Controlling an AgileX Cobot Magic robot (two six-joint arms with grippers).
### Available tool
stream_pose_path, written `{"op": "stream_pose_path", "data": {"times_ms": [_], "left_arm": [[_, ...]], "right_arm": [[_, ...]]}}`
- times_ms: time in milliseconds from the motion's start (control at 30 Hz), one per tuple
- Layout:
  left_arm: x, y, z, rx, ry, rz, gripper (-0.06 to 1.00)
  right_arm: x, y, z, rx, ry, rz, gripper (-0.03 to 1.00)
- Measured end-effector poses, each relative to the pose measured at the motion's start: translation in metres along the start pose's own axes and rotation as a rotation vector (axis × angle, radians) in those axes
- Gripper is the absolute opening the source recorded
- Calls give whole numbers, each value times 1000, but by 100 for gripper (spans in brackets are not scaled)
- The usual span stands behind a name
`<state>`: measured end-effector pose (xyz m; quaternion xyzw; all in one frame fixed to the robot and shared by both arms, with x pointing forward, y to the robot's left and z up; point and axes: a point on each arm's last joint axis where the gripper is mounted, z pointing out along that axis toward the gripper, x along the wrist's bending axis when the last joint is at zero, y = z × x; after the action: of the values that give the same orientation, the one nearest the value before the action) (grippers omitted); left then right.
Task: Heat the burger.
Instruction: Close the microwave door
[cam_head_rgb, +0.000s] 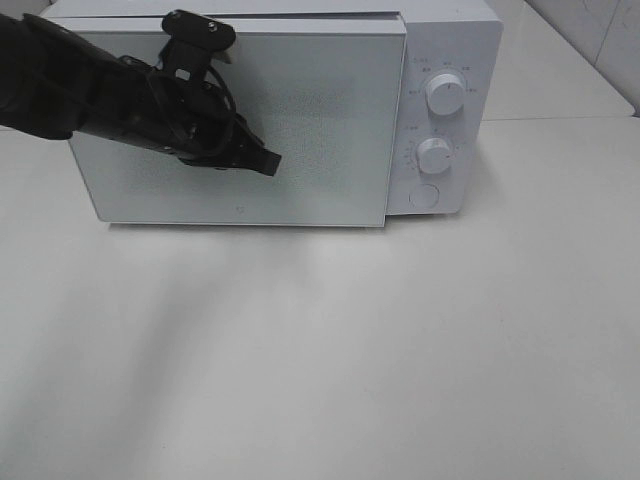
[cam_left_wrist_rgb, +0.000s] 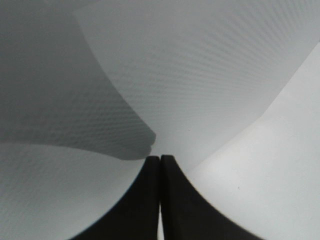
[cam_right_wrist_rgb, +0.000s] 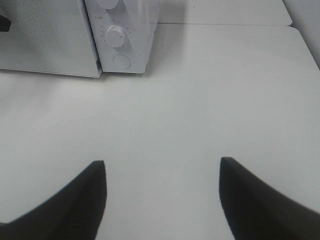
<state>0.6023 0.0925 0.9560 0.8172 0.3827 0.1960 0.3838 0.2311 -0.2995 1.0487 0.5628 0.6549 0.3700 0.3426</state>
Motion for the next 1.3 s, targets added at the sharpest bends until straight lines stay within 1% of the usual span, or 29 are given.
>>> {"op": "stream_pose_path", "data": {"times_ms": [33, 100, 133, 167, 267, 333, 367, 400, 533, 700, 733, 833, 867, 900, 1000, 1200, 1267, 1300], "left_arm": [[-6, 3, 6, -5, -9, -20, 0], [-9, 5, 8, -9, -16, -25, 0], [-16, 9, 14, -17, -34, -41, 0], [-19, 10, 17, -18, -40, -43, 0], [-23, 14, 21, -26, -52, -37, 0], [-31, 17, 28, -33, -70, -35, 0], [-31, 17, 28, -33, -70, -35, 0], [-37, 19, 33, -34, -80, -30, 0], [-43, 19, 38, -32, -90, -14, 0], [-43, 17, 40, -27, -77, 11, 0], [-44, 17, 41, -30, -59, 14, 0], [-44, 17, 41, -30, -55, 14, 0], [-43, 17, 41, -32, -46, 28, 0], [-41, 19, 41, -40, -28, 21, 0], [-41, 20, 41, -43, -25, -3, 0], [-41, 20, 41, -45, -24, -7, 0], [-41, 20, 41, -43, -29, -6, 0], [-40, 22, 39, -44, -44, 8, 0]], "right_arm": [[0, 0, 0, 0, 0, 0, 62], [0, 0, 0, 0, 0, 0, 62], [0, 0, 0, 0, 0, 0, 62], [0, 0, 0, 0, 0, 0, 62], [0, 0, 0, 0, 0, 0, 62], [0, 0, 0, 0, 0, 0, 62], [0, 0, 0, 0, 0, 0, 62], [0, 0, 0, 0, 0, 0, 62], [0, 0, 0, 0, 0, 0, 62], [0, 0, 0, 0, 0, 0, 62], [0, 0, 0, 0, 0, 0, 62], [0, 0, 0, 0, 0, 0, 62], [0, 0, 0, 0, 0, 0, 62], [0, 0, 0, 0, 0, 0, 62], [0, 0, 0, 0, 0, 0, 62], [0, 0, 0, 0, 0, 0, 62], [0, 0, 0, 0, 0, 0, 62], [0, 0, 0, 0, 0, 0, 62]]}}
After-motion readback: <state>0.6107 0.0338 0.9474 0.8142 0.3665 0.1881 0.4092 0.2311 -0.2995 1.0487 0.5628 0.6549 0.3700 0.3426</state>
